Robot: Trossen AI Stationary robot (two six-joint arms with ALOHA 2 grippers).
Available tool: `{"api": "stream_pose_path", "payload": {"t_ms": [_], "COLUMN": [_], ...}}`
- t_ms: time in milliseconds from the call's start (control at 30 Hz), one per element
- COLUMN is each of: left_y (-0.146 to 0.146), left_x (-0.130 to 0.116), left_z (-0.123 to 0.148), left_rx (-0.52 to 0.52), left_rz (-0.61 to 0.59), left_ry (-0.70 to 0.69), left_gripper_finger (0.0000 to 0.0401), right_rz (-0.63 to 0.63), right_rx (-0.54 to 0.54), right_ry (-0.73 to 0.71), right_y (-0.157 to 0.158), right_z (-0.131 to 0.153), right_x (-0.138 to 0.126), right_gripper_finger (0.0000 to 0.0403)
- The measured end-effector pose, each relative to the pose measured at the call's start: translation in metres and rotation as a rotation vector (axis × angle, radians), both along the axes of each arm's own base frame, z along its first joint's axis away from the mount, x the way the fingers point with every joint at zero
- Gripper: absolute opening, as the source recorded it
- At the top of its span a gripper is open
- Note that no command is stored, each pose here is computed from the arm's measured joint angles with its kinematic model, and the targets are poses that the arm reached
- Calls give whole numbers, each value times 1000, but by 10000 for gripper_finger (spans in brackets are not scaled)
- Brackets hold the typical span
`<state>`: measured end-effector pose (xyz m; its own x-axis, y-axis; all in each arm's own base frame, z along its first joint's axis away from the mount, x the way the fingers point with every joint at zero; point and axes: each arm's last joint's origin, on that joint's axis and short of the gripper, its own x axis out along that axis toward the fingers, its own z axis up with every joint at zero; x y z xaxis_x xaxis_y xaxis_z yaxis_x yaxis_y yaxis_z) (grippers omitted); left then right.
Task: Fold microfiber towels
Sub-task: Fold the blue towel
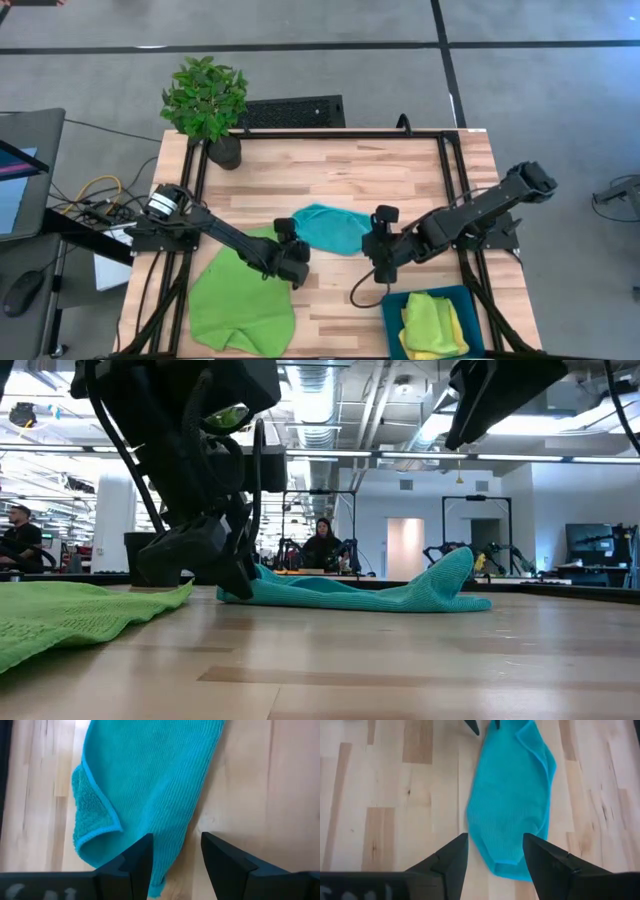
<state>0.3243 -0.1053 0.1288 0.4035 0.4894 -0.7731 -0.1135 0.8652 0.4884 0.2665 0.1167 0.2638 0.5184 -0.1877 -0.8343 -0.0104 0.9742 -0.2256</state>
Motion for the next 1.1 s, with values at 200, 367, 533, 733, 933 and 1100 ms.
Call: {"api": "stream_pose_path", "payload": {"t_ms": [200, 367, 533, 733, 933, 1100], "left_y": [2, 13, 23, 32, 30, 27], "left_x": [-1, -2, 2, 3, 11, 24], "left_z": [0, -2, -1, -2, 7, 23], "left_rx": [9, -44, -79, -99, -72, -45], "left_rz": [16, 61, 83, 117, 89, -1], "left_ry": [8, 52, 61, 66, 45, 34], "left_gripper_finger": [159, 159, 150, 45, 7, 2], "right_rz": [2, -3, 1, 8, 12, -21], "right_rx": [9, 12, 21, 33, 74, 141], "right_ry": [7, 9, 13, 20, 70, 75], "right_y": [0, -2, -2, -1, -8, -25], "right_z": [0, 0, 0, -1, -14, -37], "right_x": [0, 1, 1, 0, 0, 4], "right_gripper_finger": [212, 210, 204, 194, 180, 163]}}
